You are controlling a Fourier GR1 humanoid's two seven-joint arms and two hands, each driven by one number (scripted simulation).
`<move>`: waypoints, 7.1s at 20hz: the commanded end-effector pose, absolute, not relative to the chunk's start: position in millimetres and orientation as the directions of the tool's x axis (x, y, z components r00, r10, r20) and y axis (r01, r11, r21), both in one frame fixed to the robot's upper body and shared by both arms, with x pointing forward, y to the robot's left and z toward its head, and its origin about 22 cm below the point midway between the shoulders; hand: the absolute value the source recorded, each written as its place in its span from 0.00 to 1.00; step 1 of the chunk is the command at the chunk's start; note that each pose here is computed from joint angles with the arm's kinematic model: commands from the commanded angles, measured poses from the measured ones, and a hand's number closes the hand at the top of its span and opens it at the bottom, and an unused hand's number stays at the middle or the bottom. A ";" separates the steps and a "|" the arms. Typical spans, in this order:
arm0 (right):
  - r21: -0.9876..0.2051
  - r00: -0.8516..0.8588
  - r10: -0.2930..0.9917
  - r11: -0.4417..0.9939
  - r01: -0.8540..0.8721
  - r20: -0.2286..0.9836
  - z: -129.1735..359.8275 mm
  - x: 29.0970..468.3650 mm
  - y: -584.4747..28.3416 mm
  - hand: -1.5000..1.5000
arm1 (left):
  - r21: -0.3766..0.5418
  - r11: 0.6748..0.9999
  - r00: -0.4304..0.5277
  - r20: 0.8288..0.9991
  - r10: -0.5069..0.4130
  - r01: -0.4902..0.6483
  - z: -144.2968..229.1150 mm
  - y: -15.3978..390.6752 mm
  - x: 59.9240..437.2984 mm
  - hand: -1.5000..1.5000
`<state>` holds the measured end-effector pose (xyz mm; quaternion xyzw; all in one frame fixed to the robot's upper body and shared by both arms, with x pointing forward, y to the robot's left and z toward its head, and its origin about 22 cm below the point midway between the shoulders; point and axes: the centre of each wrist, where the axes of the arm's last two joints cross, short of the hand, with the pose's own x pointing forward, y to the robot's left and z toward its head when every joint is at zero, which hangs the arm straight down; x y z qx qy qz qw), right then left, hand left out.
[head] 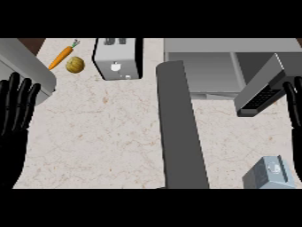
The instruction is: Pick up the milk, place it into the microwave and close the microwave
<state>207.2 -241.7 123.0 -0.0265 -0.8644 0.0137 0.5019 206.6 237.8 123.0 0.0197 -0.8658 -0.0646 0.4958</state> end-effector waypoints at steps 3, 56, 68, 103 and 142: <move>-0.023 -0.405 -0.008 0.997 -0.072 0.914 132.1 195.2 -244.6 0.00 | 0.112 0.993 -0.498 0.860 -0.110 -0.027 127.0 240.5 213.2 0.00; -0.163 0.090 0.158 0.985 0.048 0.983 9.2 133.8 -364.3 0.00 | -0.015 0.998 -0.376 0.927 -0.010 -0.062 117.9 316.6 108.4 0.00; -0.165 0.088 0.163 0.986 0.025 0.983 -59.1 127.2 -356.8 0.00 | -0.024 0.997 -0.372 0.928 -0.003 -0.068 122.3 337.0 83.5 0.00; -0.129 -0.369 0.096 0.989 -0.067 0.924 -114.9 276.2 -310.1 1.00 | -0.041 0.998 -0.366 0.930 0.020 -0.051 103.9 336.2 76.6 0.00; -0.510 -0.339 0.536 0.843 0.168 0.773 36.2 437.9 -194.6 1.00 | -0.007 0.999 -0.363 0.932 -0.008 -0.040 93.9 355.8 89.9 0.00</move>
